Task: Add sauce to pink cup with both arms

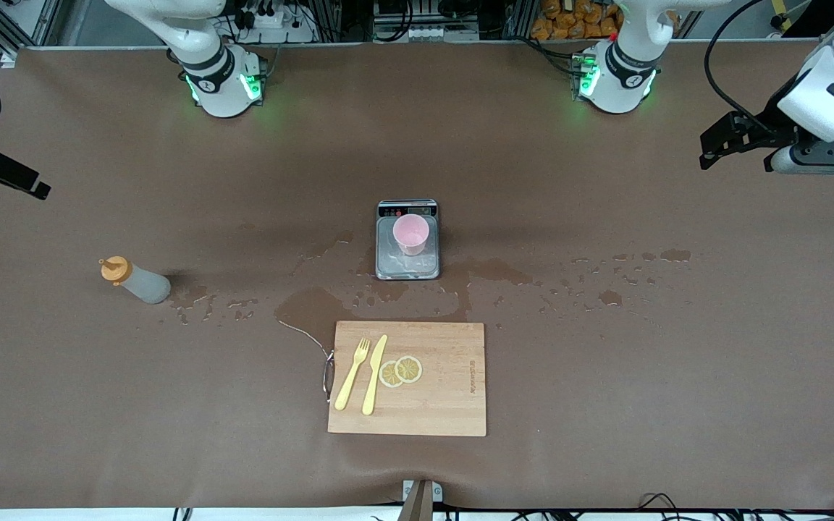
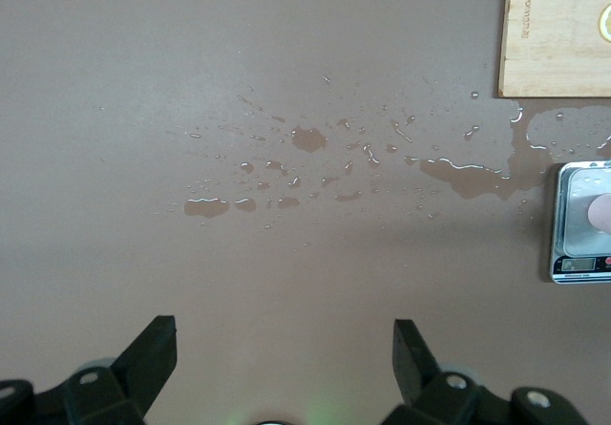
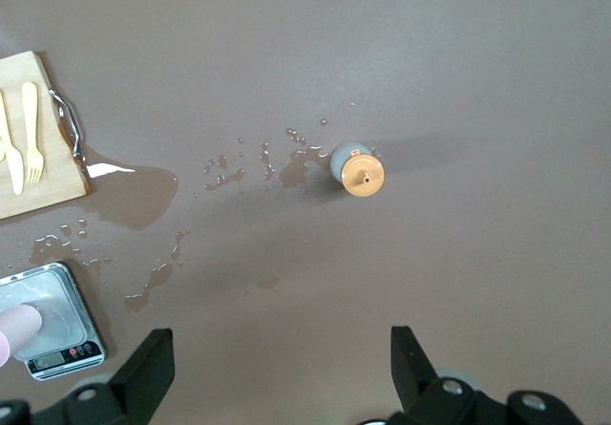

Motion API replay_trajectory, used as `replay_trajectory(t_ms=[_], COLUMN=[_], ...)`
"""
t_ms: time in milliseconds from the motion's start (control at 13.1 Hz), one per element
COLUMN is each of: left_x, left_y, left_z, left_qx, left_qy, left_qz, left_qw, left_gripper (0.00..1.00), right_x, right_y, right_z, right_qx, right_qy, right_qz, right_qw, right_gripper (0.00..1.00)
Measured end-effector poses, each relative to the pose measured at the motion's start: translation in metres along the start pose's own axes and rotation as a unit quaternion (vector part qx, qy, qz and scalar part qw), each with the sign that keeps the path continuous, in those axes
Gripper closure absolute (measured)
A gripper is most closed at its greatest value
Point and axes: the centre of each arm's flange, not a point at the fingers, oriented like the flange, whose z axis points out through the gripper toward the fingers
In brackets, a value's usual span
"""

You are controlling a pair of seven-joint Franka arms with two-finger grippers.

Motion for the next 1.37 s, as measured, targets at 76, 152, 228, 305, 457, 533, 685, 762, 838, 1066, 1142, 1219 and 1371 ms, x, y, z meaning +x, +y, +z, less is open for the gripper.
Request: replay_trajectory(t_ms=[76,152,228,305,457,533,685,762,838,1066,1142,1219,1371], left_x=[0.0,0.0002,0.0006,0.001,0.0014,0.0013,0.0013,0.0013,0.0013,0.0017,0.0021,0.0024,0.0026], left_y=[0.0001,0.0002,0.0002,0.0002,0.0004,0.0006,0.0008,0.0008,0.0009,0.0012,0.0014,0.0022,0.0024], left_z=[0.0001,0.0007,0.0014,0.0021,0.0027,0.0028,0.0028,0.0028,0.0029,0.0037,0.0045,0.0052,0.0055], left_qx=[0.0,0.0,0.0,0.0,0.0,0.0,0.0,0.0,0.0,0.0,0.0,0.0,0.0], left_qy=[0.0,-0.001,-0.002,-0.002,-0.003,-0.003,-0.003,-0.003,-0.004,-0.004,-0.005,-0.006,-0.006], left_qz=[0.0,0.0,0.0,0.0,0.0,0.001,0.001,0.001,0.001,0.001,0.002,0.005,0.016], left_qw=[1.0,1.0,1.0,1.0,1.0,1.0,1.0,1.0,1.0,1.0,1.0,1.0,1.0], left_gripper=[0.0,0.0,0.0,0.0,0.0,0.0,0.0,0.0,0.0,0.0,0.0,0.0,0.0], right_x=[0.0009,0.0018,0.0025,0.0028,0.0026,0.0023,0.0018,0.0015,0.0014,0.0013,0.0009,0.0001,-0.0016], right_y=[0.0037,0.0068,0.0089,0.0092,0.0079,0.0067,0.0051,0.0038,0.0032,0.0038,0.0042,0.0042,0.0038], right_z=[-0.0005,-0.001,-0.0015,-0.0018,-0.0019,-0.002,-0.0022,-0.0022,-0.0021,-0.0025,-0.0036,-0.0056,-0.0089], right_qx=[0.0,0.001,0.001,0.001,0.001,0.001,0.001,0.001,0.0,0.0,0.0,0.001,0.002], right_qy=[0.002,0.003,0.005,0.006,0.007,0.007,0.007,0.007,0.007,0.008,0.009,0.012,0.016], right_qz=[-0.008,-0.012,-0.014,-0.016,-0.018,-0.02,-0.022,-0.023,-0.023,-0.023,-0.022,-0.023,-0.023], right_qw=[1.0,1.0,1.0,1.0,1.0,1.0,1.0,1.0,1.0,1.0,1.0,1.0,1.0], right_gripper=[0.0,0.0,0.0,0.0,0.0,0.0,0.0,0.0,0.0,0.0,0.0,0.0,0.0])
